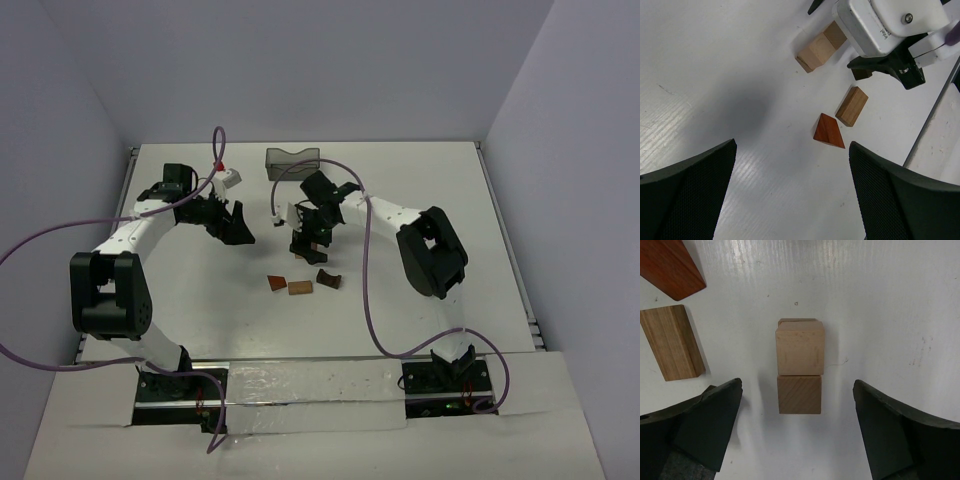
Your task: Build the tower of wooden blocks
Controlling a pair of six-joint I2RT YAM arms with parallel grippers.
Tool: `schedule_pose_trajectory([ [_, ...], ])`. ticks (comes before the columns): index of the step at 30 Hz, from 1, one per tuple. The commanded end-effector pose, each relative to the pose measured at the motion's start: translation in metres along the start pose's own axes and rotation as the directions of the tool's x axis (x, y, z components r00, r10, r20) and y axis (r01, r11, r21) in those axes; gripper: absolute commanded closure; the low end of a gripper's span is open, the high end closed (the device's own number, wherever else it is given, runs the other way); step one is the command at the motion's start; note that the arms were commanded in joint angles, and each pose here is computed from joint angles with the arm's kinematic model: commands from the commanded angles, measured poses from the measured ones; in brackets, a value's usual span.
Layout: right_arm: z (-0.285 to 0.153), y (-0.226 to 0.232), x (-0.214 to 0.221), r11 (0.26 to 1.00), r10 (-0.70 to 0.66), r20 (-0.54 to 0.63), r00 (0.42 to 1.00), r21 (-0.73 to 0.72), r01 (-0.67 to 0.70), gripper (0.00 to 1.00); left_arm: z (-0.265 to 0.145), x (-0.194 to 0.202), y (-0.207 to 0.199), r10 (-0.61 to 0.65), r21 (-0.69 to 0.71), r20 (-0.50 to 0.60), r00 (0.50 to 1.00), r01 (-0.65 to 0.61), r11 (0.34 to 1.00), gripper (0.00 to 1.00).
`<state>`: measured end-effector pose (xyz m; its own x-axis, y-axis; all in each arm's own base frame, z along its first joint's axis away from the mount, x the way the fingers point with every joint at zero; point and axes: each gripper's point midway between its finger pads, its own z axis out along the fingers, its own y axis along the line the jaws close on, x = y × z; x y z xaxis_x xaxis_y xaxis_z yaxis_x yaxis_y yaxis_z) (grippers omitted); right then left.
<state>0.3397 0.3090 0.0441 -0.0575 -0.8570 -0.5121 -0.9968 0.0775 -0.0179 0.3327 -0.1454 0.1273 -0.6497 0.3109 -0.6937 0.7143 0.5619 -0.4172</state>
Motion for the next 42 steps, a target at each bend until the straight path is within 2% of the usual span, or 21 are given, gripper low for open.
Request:
schedule_pose_trajectory([
  [1,-0.016,-0.008,-0.022,0.999,-0.005,0.023,1.0,0.048,0.004,0.0,-0.003,-0.02,0.001,0.075,-0.012,0.046,0.996,-0.074,0.997,0.01],
  [9,-0.045,-0.003,-0.036,0.997,-0.003,0.051,0.999,0.071,-0.001,0.0,-0.012,-0.025,-0.002,0.104,-0.042,0.07,0.992,-0.101,0.994,0.01],
  [16,-0.098,0.002,-0.068,0.991,-0.025,0.141,0.99,0.134,0.005,0.0,-0.026,-0.032,-0.002,0.125,-0.081,0.104,0.987,-0.117,0.99,0.01],
  [24,-0.17,0.016,-0.088,0.975,-0.008,0.28,0.96,0.216,-0.054,0.0,-0.044,-0.032,-0.026,0.275,-0.104,0.111,0.955,-0.264,0.959,0.01],
  [27,-0.184,0.012,-0.074,0.968,0.056,0.317,0.947,0.215,-0.129,0.0,-0.041,-0.027,-0.038,0.355,-0.116,0.075,0.932,-0.346,0.931,0.01],
  [29,-0.198,0.011,-0.066,0.959,0.095,0.349,0.932,0.22,-0.18,0.0,-0.036,-0.022,-0.047,0.403,-0.11,0.043,0.914,-0.397,0.911,0.05],
  [33,-0.208,0.006,-0.034,0.93,0.215,0.388,0.896,0.198,-0.308,0.0,-0.008,-0.001,-0.074,0.489,-0.045,-0.047,0.871,-0.491,0.87,0.09],
  [36,-0.227,0.004,-0.011,0.894,0.271,0.435,0.858,0.216,-0.392,0.0,0.014,0.012,-0.09,0.526,0.004,-0.094,0.845,-0.528,0.849,0.11],
  [42,-0.232,0.018,0.027,0.845,0.334,0.454,0.826,0.245,-0.476,0.0,0.059,0.03,-0.104,0.54,0.095,-0.154,0.828,-0.531,0.842,0.16],
])
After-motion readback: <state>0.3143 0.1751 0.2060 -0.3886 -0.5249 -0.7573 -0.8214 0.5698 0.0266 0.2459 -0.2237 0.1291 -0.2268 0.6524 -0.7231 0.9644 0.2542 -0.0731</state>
